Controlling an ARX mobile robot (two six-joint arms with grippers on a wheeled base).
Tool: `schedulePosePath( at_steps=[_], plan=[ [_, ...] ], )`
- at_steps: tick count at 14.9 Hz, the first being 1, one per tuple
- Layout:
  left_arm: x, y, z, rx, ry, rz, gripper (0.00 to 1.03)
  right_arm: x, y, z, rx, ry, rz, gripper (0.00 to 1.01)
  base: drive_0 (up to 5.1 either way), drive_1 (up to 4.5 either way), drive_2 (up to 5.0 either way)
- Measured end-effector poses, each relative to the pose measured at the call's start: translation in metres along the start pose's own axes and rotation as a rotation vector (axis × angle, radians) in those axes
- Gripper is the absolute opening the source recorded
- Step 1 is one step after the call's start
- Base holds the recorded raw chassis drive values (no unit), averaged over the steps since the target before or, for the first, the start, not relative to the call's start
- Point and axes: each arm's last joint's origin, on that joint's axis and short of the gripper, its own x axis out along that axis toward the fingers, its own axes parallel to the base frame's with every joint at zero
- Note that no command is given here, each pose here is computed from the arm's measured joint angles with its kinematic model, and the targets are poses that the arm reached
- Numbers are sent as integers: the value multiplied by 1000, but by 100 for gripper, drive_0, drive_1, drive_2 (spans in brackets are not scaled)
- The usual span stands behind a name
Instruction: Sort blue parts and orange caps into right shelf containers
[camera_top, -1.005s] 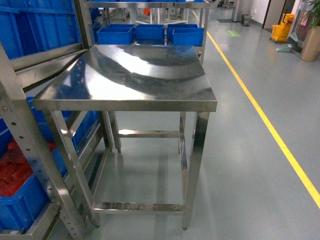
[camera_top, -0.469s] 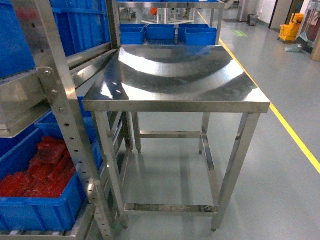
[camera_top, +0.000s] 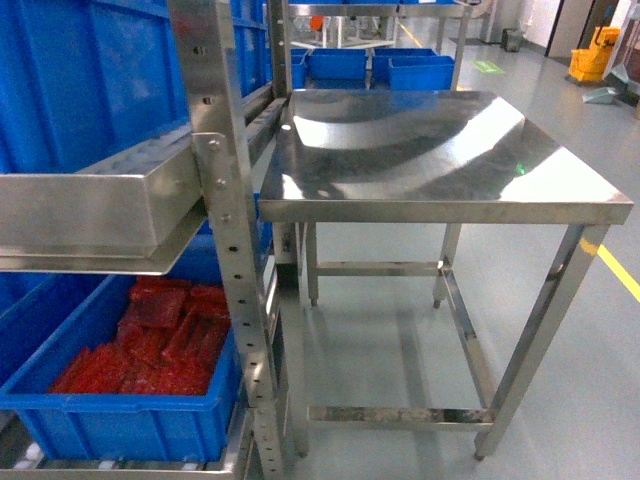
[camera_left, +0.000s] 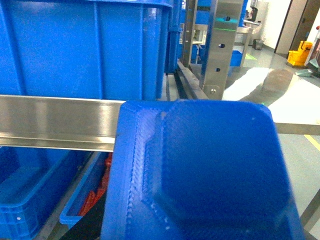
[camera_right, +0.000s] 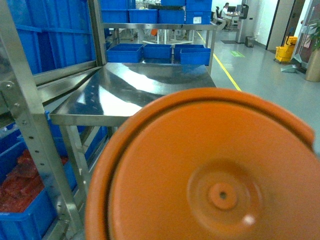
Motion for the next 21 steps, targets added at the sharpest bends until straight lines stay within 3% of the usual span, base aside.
schedulePosePath(
  at_steps=[21],
  plan=[
    [0, 0, 0, 0, 0, 0, 42, 0, 0, 0, 0, 0, 0, 45, -493, 220, 274]
  ],
)
